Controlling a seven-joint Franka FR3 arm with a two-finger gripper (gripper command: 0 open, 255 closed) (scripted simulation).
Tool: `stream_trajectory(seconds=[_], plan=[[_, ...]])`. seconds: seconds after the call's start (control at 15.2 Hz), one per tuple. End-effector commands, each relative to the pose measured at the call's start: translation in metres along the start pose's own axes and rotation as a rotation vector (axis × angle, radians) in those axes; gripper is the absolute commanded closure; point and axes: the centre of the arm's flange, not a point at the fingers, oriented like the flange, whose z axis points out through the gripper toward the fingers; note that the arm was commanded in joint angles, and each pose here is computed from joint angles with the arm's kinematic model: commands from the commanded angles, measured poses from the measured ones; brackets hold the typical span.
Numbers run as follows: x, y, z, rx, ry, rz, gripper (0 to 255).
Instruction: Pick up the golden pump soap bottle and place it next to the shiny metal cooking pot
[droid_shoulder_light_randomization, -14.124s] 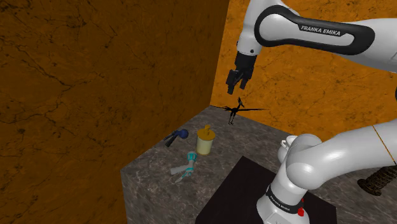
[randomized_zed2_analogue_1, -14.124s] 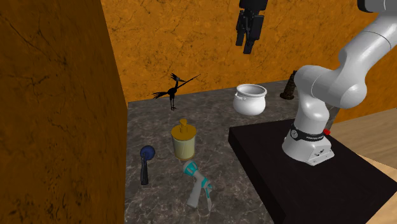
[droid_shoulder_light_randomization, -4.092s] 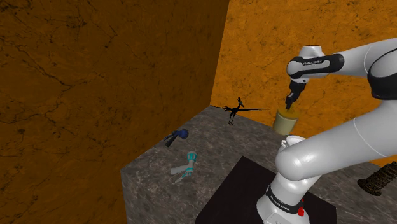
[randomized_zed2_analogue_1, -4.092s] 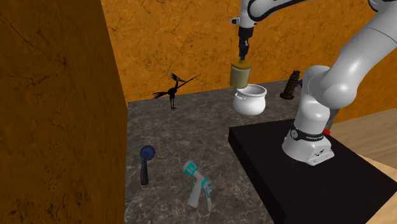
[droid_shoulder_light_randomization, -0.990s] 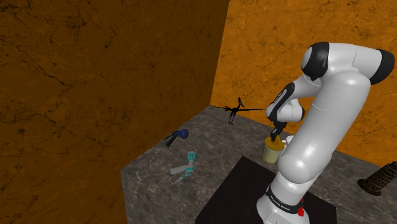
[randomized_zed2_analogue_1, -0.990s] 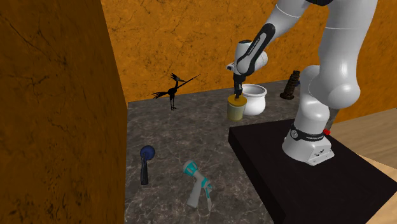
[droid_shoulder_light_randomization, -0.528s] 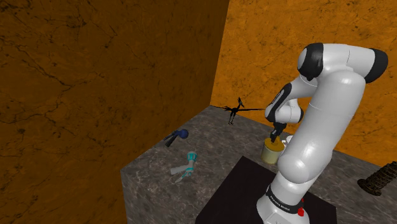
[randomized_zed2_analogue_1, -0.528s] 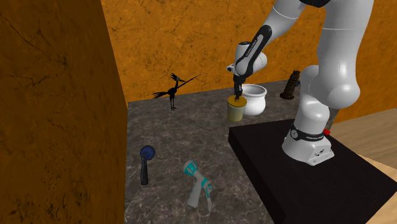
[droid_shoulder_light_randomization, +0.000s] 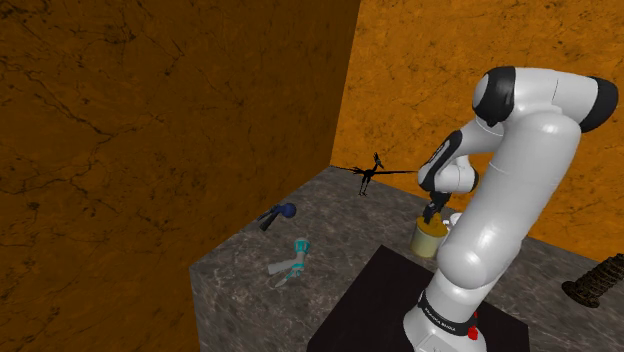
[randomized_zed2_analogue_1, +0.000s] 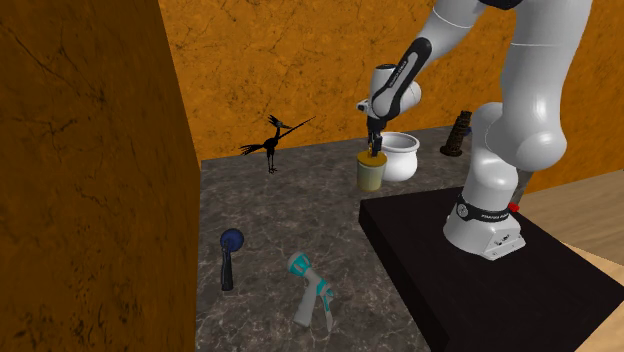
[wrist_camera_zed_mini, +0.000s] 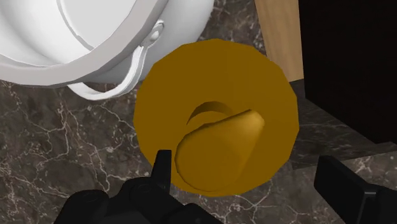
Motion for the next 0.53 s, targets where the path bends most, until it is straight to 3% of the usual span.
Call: stream_trajectory(seconds=[0.0, 0.13, 0.46], plan=[[0.000, 0.001, -0.021, -0.004, -0.005, -0.008, 0], [0.001, 0.001, -0.044, -0.004, -0.005, -0.008, 0], [0.001, 0.001, -0.044, -0.004, -0.005, -0.008, 0]])
